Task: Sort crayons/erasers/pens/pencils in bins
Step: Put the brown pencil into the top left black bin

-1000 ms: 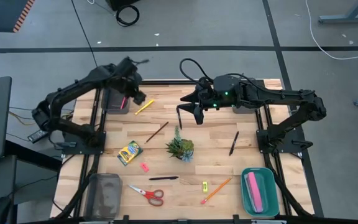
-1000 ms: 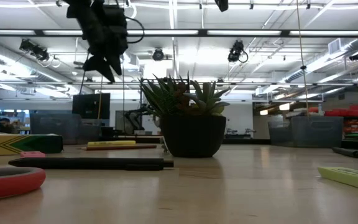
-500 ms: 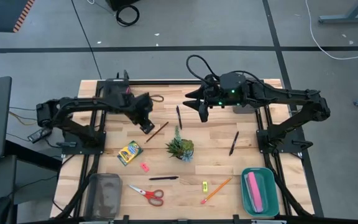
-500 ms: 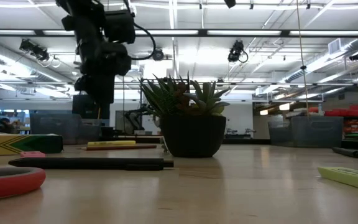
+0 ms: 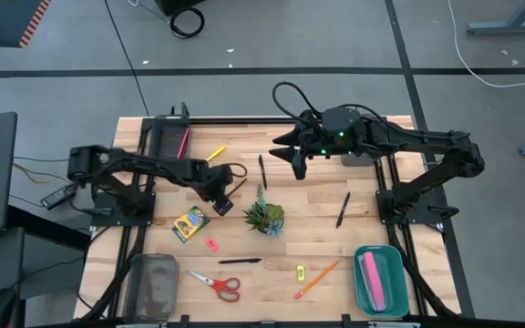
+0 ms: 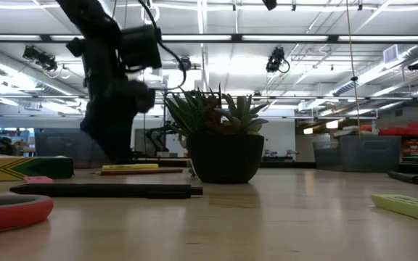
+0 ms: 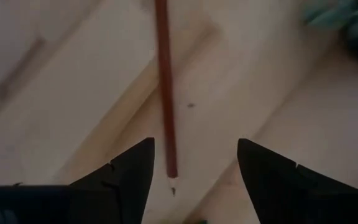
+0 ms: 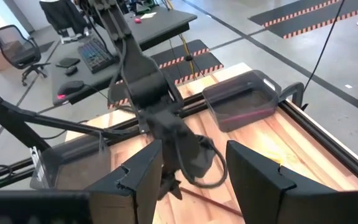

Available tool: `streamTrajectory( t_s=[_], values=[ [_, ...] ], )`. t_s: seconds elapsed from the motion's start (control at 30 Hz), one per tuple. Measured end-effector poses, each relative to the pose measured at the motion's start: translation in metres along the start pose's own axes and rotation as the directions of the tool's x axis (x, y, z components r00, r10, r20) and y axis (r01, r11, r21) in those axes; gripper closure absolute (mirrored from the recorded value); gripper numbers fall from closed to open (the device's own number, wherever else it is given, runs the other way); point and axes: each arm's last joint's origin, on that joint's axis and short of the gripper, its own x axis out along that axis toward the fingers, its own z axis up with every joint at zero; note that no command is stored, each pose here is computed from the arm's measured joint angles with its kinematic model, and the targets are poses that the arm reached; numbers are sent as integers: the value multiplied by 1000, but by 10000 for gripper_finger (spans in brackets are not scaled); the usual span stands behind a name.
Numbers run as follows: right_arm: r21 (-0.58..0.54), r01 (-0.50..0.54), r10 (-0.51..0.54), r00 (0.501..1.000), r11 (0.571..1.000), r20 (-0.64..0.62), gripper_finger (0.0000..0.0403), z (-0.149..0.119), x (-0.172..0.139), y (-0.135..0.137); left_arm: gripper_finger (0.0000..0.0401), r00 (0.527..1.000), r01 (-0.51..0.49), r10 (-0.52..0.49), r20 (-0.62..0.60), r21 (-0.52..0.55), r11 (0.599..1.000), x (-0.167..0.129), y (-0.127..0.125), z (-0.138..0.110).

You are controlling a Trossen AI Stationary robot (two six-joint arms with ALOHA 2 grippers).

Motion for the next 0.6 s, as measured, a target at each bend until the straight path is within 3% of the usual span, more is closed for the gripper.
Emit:
streamTrajectory(
  t_s=[0.2, 0.37, 0.6],
  values=[
    [14, -1, 1, 1000, 1000, 1, 218, 0, -1, 0, 171, 998, -65, 64, -27, -55, 996, 14, 1, 1],
    [29, -1, 1, 1000, 1000, 1, 218, 1, -4, 0, 172, 998, -57, 57, 4, -38, 998, 12, -2, 4],
    [32, 5, -5, 1000, 999, 0, 218, 1, -4, -2, 178, 991, -120, 120, -64, 15, 993, 31, -6, -3]
  ],
)
